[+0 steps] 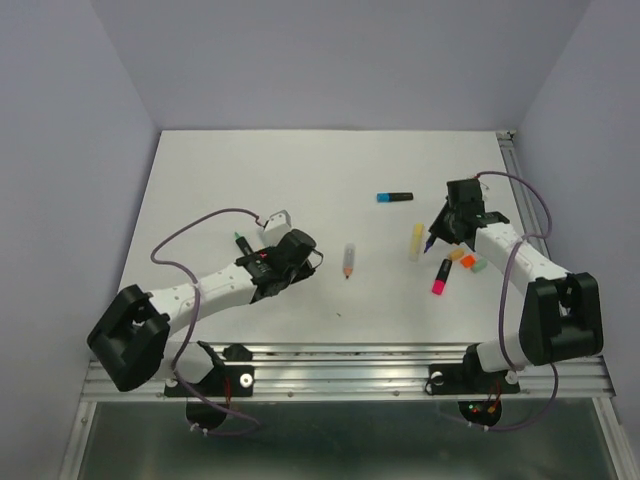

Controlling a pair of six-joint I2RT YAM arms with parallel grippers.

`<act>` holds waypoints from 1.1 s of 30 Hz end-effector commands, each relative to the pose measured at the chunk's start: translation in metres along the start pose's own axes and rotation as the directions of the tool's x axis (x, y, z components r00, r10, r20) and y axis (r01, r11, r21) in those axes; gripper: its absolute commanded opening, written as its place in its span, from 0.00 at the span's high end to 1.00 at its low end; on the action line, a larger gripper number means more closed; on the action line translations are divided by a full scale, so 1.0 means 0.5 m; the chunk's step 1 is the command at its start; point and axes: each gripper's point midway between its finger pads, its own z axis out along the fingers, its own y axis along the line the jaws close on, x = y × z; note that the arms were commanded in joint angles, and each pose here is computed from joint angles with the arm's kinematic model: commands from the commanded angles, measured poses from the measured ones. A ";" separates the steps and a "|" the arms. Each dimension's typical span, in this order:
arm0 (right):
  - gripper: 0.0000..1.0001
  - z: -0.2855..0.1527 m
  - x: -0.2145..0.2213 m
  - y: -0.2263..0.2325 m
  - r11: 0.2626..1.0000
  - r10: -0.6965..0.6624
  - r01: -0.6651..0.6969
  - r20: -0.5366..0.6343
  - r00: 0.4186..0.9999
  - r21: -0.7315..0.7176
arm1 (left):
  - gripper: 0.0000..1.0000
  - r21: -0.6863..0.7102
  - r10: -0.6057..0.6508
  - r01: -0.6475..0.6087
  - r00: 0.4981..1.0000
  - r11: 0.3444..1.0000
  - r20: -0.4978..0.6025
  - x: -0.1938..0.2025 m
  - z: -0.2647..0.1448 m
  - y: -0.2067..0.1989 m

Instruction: Open the pen caps

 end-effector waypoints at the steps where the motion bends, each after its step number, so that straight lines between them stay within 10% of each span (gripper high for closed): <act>1: 0.99 0.017 -0.039 -0.083 0.972 -0.072 0.061 0.039 0.997 0.226 | 1.00 -0.073 0.092 -0.091 0.996 0.993 0.008 -0.036 0.018 0.000; 8: 0.99 0.056 -0.028 -0.111 0.954 -0.111 0.104 0.008 0.994 0.280 | 0.97 -0.204 0.141 -0.147 0.989 0.968 -0.046 -0.030 0.071 0.038; 28: 0.72 0.096 -0.037 -0.082 0.962 -0.097 0.098 -0.015 0.995 0.253 | 0.45 -0.214 0.171 -0.181 0.983 0.960 -0.064 -0.027 0.076 0.041; 33: 0.40 0.071 -0.056 -0.065 0.969 -0.087 0.084 0.002 0.996 0.231 | 0.33 -0.190 0.162 -0.167 0.986 0.968 -0.043 -0.041 0.064 0.027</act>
